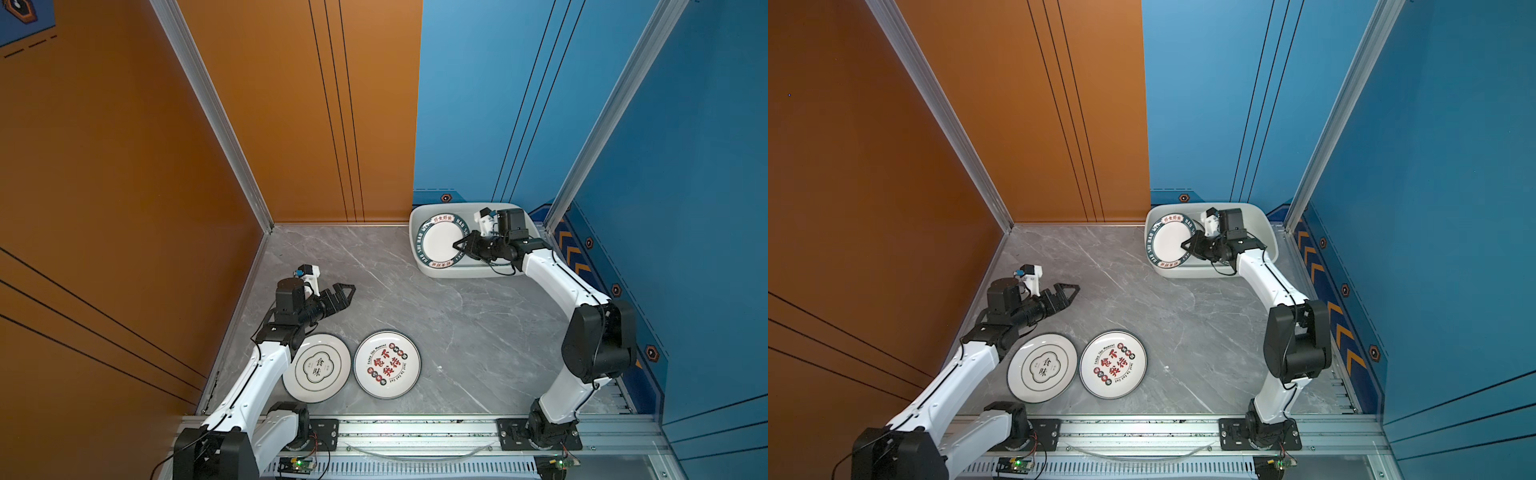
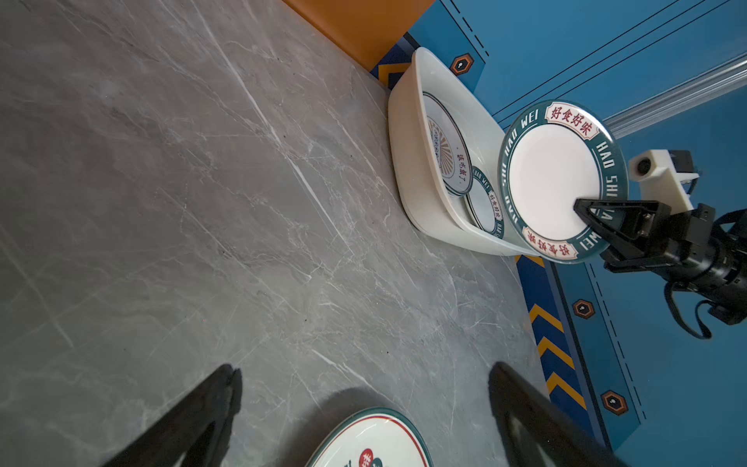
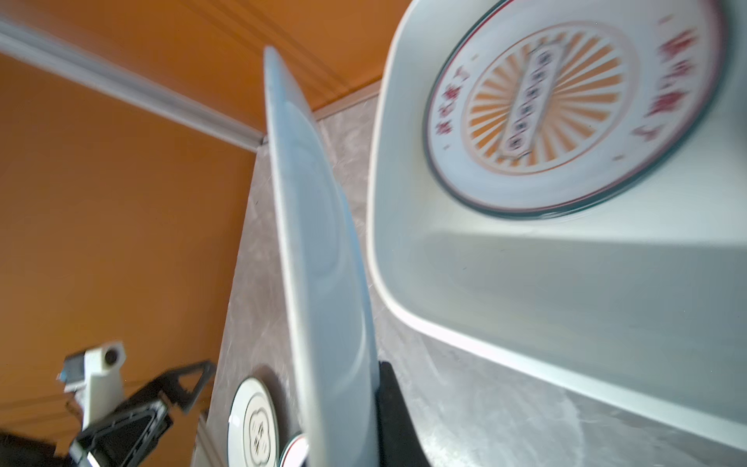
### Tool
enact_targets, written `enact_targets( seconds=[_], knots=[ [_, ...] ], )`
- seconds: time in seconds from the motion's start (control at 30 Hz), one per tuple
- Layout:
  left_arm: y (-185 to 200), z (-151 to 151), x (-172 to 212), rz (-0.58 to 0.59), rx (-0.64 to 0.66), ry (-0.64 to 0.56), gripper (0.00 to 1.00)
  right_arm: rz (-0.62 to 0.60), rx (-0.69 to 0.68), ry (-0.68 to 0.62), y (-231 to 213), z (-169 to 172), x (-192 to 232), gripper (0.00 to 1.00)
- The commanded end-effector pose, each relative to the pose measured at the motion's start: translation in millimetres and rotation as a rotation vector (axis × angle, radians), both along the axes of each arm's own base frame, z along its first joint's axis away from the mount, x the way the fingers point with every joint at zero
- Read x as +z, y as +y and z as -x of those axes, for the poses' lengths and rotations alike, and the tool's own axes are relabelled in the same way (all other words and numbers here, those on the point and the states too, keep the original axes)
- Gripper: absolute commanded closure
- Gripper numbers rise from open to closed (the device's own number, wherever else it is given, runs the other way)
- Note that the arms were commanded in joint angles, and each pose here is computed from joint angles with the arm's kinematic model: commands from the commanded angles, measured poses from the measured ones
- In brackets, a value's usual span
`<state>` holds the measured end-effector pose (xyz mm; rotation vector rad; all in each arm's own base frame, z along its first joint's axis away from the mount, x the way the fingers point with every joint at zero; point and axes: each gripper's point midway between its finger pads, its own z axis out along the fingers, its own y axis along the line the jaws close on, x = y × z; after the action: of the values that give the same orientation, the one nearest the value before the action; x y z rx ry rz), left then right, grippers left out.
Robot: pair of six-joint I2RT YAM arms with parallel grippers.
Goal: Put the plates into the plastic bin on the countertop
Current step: 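Carry the green-rimmed plate into the bin with right gripper while left gripper withdraws, then lower the green-rimmed plate flat into the bin and open right gripper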
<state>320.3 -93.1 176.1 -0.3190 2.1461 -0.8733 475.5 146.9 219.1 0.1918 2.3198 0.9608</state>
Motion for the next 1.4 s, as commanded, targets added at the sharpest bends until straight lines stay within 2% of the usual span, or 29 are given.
enact_targets(
  seconds=[0.0, 0.27, 0.57, 0.87, 1.3, 1.37],
  knots=[
    [6, 3, -14, -0.007, 0.031, 0.037, 0.02, 0.017, -0.208, 0.012, -53, -28, 7, 1.0],
    [5, 0, -16, 0.028, 0.024, 0.044, 0.02, 0.058, -0.441, 0.079, -142, -65, -7, 1.0],
    [8, 1, -16, 0.035, 0.03, 0.037, 0.02, 0.098, -0.562, 0.153, -196, -88, -32, 1.0],
    [9, -2, -18, 0.047, 0.033, 0.042, 0.02, 0.086, -0.58, 0.252, -215, -89, -79, 1.0],
    [8, -3, -24, 0.047, 0.027, 0.064, 0.02, 0.101, -0.537, 0.324, -211, -85, -111, 1.0],
    [8, -3, -27, 0.047, 0.026, 0.071, 0.02, 0.104, -0.534, 0.33, -212, -83, -113, 0.96]
  ],
)
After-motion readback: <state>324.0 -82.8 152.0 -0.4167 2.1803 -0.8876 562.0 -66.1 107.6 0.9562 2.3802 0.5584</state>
